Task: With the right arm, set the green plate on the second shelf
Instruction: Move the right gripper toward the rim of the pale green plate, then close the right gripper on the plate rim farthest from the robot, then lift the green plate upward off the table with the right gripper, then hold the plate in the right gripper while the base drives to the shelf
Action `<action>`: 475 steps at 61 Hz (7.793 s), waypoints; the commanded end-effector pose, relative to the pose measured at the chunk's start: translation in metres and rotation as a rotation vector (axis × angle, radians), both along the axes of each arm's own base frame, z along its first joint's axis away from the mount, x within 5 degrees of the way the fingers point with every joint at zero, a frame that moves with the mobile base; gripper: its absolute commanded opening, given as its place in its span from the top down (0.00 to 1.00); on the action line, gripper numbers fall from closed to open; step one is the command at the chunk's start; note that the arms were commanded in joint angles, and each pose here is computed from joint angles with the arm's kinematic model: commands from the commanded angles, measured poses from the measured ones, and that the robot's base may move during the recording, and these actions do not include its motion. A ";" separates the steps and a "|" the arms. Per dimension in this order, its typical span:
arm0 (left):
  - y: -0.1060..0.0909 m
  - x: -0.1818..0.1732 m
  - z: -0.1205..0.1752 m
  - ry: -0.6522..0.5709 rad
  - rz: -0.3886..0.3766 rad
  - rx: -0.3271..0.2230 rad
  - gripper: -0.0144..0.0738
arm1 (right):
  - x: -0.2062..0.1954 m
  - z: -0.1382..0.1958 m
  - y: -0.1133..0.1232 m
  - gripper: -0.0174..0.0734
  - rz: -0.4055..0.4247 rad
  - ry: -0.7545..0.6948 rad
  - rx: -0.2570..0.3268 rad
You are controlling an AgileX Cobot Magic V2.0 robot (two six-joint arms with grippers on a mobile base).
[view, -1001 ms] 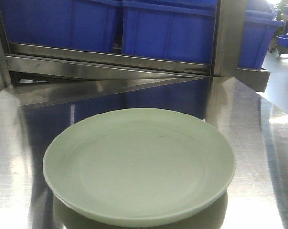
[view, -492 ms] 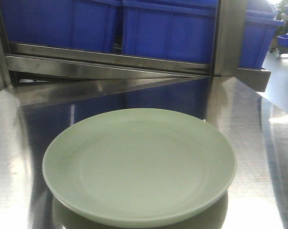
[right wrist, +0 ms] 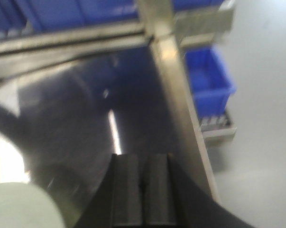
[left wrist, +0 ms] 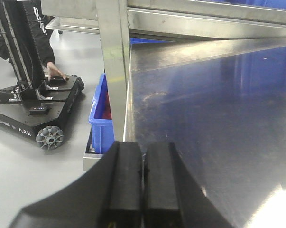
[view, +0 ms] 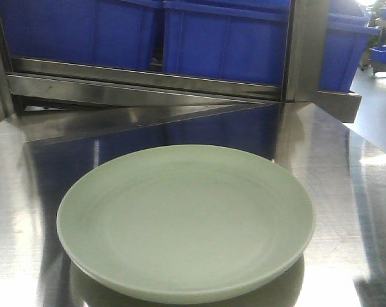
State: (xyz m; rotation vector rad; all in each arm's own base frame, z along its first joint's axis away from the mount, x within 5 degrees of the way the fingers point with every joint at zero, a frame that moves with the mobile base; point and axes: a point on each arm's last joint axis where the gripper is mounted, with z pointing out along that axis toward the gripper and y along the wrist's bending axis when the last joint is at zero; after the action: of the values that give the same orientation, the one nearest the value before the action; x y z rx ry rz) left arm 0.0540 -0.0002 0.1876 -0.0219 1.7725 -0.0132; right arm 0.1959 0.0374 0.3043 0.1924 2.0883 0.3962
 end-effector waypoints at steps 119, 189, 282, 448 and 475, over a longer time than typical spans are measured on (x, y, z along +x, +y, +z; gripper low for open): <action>0.000 0.001 -0.005 -0.061 0.002 0.001 0.70 | 0.067 -0.069 0.117 0.75 0.317 0.315 -0.040; 0.000 0.001 -0.005 -0.061 0.002 0.001 0.70 | -0.088 0.026 -0.011 0.75 0.040 -0.481 0.015; 0.000 0.001 -0.005 -0.061 0.002 0.001 0.70 | -0.105 0.005 -0.015 0.75 0.032 -0.512 0.020; 0.000 0.001 -0.005 -0.061 0.002 0.001 0.70 | -0.105 0.005 -0.015 0.75 0.033 -0.509 0.020; 0.000 0.001 -0.005 -0.061 0.002 0.001 0.70 | -0.105 0.005 -0.015 0.75 0.033 -0.506 0.019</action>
State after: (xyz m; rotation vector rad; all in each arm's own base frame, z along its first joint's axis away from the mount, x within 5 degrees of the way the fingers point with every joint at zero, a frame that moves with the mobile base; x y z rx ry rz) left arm 0.0540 -0.0002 0.1876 -0.0219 1.7725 -0.0132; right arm 0.0903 0.0253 0.2882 0.0246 1.7334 0.4281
